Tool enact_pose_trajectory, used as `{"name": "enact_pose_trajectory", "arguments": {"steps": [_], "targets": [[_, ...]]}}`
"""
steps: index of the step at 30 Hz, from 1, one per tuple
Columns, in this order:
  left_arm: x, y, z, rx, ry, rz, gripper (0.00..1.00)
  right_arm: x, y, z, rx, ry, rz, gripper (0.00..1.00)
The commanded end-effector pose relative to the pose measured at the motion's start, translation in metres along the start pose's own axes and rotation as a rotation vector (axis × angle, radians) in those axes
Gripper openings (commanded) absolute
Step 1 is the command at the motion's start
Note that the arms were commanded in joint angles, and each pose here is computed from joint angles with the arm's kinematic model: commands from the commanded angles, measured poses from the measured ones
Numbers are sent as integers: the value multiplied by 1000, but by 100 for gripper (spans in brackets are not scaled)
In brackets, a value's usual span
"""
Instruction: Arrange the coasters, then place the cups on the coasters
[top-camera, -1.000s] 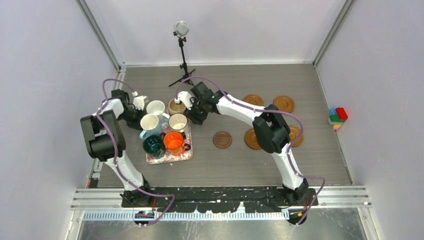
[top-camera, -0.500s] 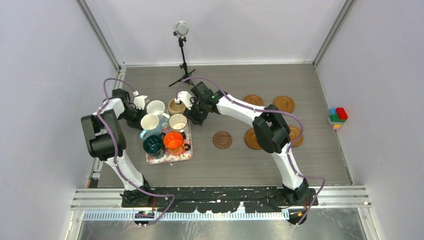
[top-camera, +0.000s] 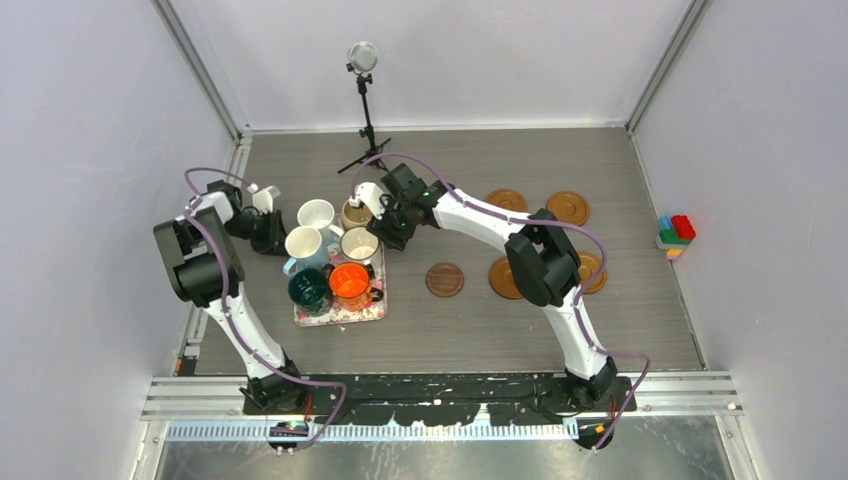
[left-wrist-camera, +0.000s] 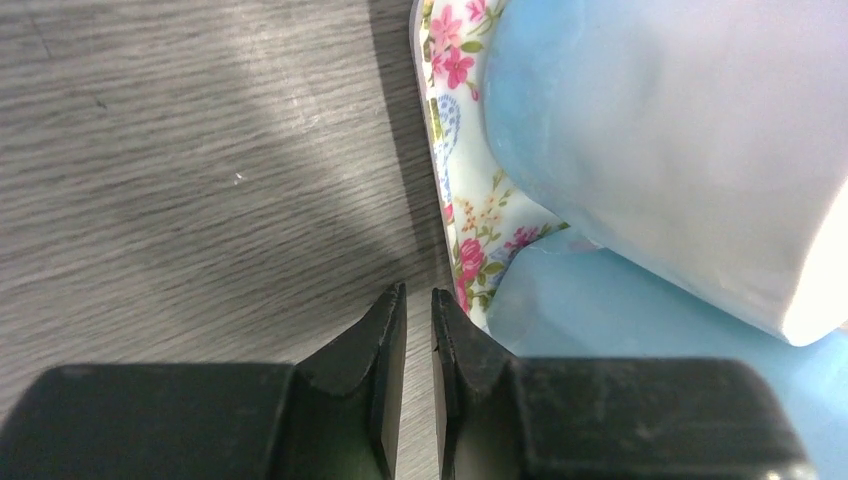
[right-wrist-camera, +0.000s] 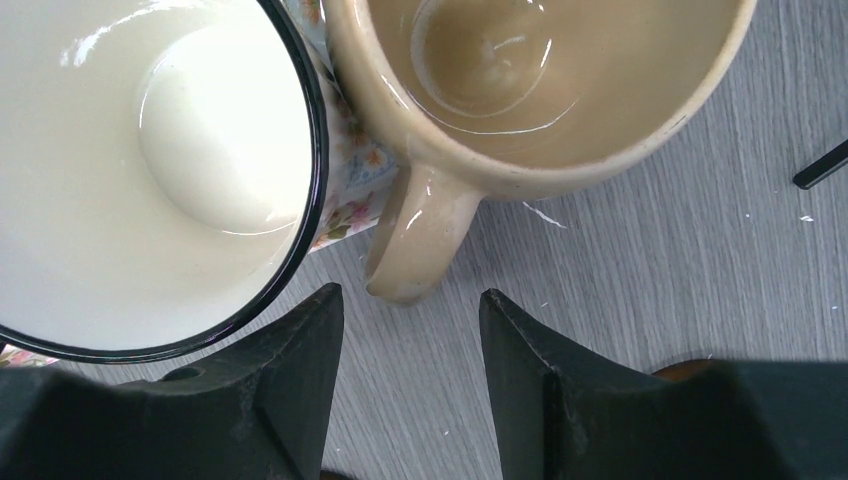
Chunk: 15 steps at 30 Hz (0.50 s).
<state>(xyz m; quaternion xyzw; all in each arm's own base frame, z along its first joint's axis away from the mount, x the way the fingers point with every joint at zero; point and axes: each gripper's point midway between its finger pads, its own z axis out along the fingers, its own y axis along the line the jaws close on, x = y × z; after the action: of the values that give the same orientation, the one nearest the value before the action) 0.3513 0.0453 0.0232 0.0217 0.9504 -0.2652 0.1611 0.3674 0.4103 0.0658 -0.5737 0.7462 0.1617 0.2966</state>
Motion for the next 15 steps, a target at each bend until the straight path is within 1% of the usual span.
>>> {"name": "enact_pose_trajectory", "arguments": {"steps": [1, 4, 7, 9, 15], "targets": [[1, -15, -1, 86, -4, -43, 18, -22, -10, -13, 37, -61, -22, 57], [3, -19, -1, 90, -2, -37, 18, -22, -12, -12, 44, -60, -15, 57], [5, -17, -2, 72, -4, -30, 21, -23, -17, -9, 68, -57, -7, 56], [6, -15, -3, 50, -9, -21, 25, -23, -23, -7, 91, -50, -6, 54], [7, -14, -7, 6, -41, -8, 42, -21, -41, -4, 149, -37, 15, 50]]}}
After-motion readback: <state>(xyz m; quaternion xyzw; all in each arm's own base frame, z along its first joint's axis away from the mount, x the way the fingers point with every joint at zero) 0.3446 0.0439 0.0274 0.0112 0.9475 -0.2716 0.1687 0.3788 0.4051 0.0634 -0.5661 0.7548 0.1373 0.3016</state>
